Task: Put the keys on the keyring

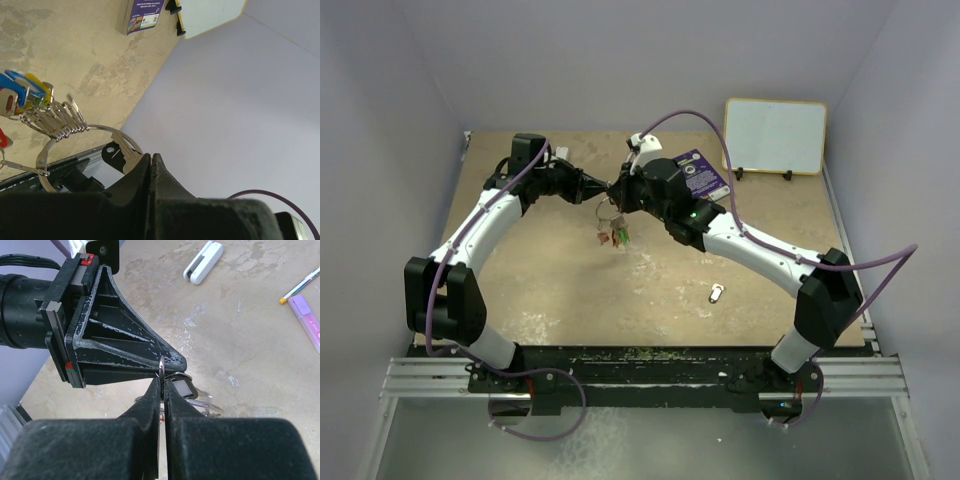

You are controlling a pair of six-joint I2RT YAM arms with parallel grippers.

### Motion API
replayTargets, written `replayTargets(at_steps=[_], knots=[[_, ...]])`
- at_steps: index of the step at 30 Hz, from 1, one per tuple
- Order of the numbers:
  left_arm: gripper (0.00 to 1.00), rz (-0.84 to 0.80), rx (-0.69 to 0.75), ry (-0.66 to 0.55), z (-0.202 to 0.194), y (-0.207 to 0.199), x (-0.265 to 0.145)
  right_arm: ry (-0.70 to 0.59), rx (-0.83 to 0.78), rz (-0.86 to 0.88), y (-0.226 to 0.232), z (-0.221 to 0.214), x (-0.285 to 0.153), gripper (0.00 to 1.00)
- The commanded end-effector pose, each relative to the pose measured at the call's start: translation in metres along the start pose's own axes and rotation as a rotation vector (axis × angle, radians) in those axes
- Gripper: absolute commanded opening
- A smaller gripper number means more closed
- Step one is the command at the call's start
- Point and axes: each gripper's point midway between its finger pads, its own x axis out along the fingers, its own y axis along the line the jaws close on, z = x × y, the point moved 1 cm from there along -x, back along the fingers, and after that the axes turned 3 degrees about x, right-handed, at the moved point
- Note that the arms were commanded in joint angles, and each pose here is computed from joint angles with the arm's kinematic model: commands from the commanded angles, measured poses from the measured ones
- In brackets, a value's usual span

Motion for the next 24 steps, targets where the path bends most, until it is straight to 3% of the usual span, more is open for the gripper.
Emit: replayTargets(at_steps=[1,24], knots=[[0.04,-0.081,-0.039,-0.018,-0.007,-0.034,-0.014,-0.126,0.031,0.067,0.025,0.045,-0.007,0.0],[0.04,-0.093,-0.04,-0.008,-0.01,-0.039,-0.014,-0.066,0.049,0.076,0.024,0.023,0.004,0.0]])
